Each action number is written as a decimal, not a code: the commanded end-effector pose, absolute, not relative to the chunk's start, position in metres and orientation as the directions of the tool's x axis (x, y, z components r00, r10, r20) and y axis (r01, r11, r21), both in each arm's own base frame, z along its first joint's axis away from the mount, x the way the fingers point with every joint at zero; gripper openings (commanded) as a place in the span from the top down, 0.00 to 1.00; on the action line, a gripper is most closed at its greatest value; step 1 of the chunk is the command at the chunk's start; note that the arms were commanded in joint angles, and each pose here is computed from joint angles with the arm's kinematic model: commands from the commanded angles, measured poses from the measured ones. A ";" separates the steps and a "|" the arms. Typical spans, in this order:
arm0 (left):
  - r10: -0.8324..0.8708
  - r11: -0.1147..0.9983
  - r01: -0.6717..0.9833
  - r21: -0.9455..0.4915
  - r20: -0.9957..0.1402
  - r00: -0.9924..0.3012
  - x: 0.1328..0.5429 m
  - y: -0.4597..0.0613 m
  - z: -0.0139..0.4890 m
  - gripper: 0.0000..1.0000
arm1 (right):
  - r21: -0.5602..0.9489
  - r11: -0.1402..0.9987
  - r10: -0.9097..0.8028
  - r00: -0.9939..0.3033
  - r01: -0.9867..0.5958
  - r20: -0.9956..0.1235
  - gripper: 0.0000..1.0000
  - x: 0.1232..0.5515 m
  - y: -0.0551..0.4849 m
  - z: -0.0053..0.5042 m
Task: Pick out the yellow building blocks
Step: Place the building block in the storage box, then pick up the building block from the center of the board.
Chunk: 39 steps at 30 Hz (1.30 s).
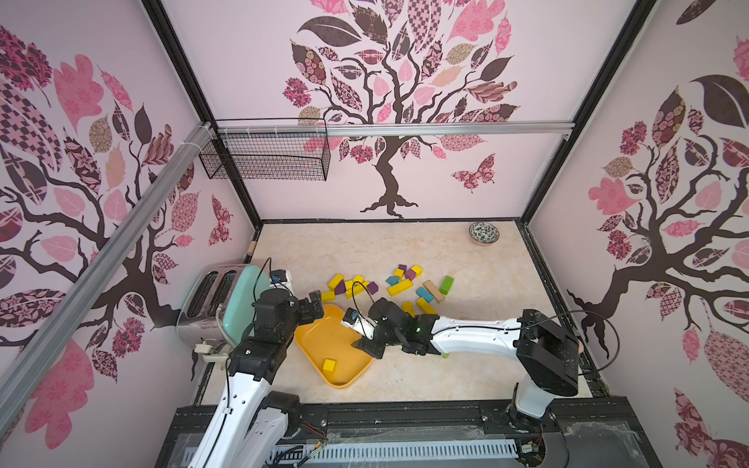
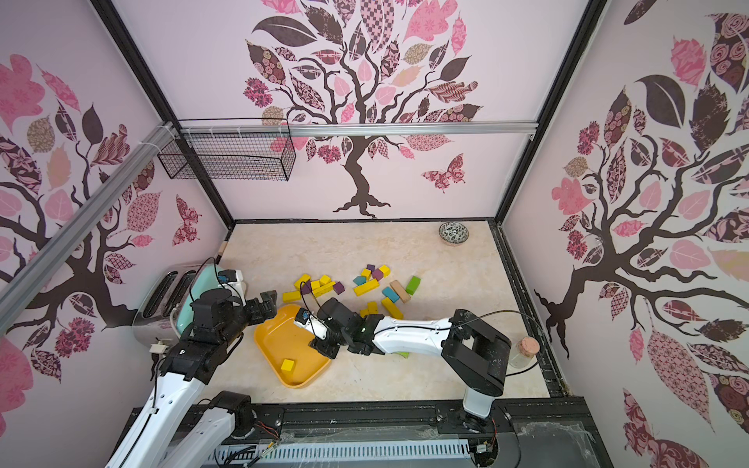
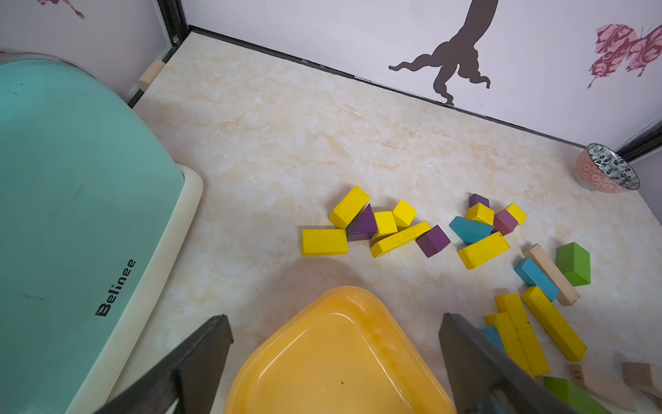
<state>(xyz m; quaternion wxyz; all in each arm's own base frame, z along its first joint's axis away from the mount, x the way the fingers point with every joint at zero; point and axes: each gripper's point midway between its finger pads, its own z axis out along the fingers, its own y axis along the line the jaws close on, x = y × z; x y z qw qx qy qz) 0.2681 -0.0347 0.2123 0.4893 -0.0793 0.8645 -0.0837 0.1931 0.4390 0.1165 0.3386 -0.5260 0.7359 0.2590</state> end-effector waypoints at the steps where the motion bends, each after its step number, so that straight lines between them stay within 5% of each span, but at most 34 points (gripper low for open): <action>1: -0.225 0.971 -0.038 -0.237 -0.843 -0.489 0.265 -0.036 0.223 0.03 | 0.040 0.308 -0.532 -0.207 -0.951 -0.821 0.53 0.189 0.443 0.152; 15: -0.184 0.958 0.092 -0.273 -0.828 -0.530 0.272 -0.062 0.222 0.14 | -0.047 0.500 -0.394 -0.179 -0.865 -0.901 0.33 0.204 0.375 0.214; 20: -0.245 0.932 0.100 -0.348 -0.811 -0.532 0.286 -0.073 0.228 0.20 | 0.028 0.615 -0.316 -0.278 -0.788 -0.907 0.27 0.230 0.338 0.216; 22: -0.279 0.912 0.114 -0.394 -0.800 -0.531 0.295 -0.083 0.231 0.23 | 0.111 0.658 -0.245 -0.351 -0.745 -0.904 0.09 0.245 0.321 0.212; 24: -0.271 0.907 0.136 -0.398 -0.800 -0.535 0.302 -0.096 0.232 0.24 | 0.180 0.666 -0.198 -0.404 -0.724 -0.893 0.01 0.252 0.308 0.206; 39: 0.021 0.917 0.309 -0.254 -0.740 -0.672 0.343 -0.184 0.205 0.30 | 0.102 0.778 -0.203 -0.402 -0.620 -0.893 0.12 0.264 0.253 0.180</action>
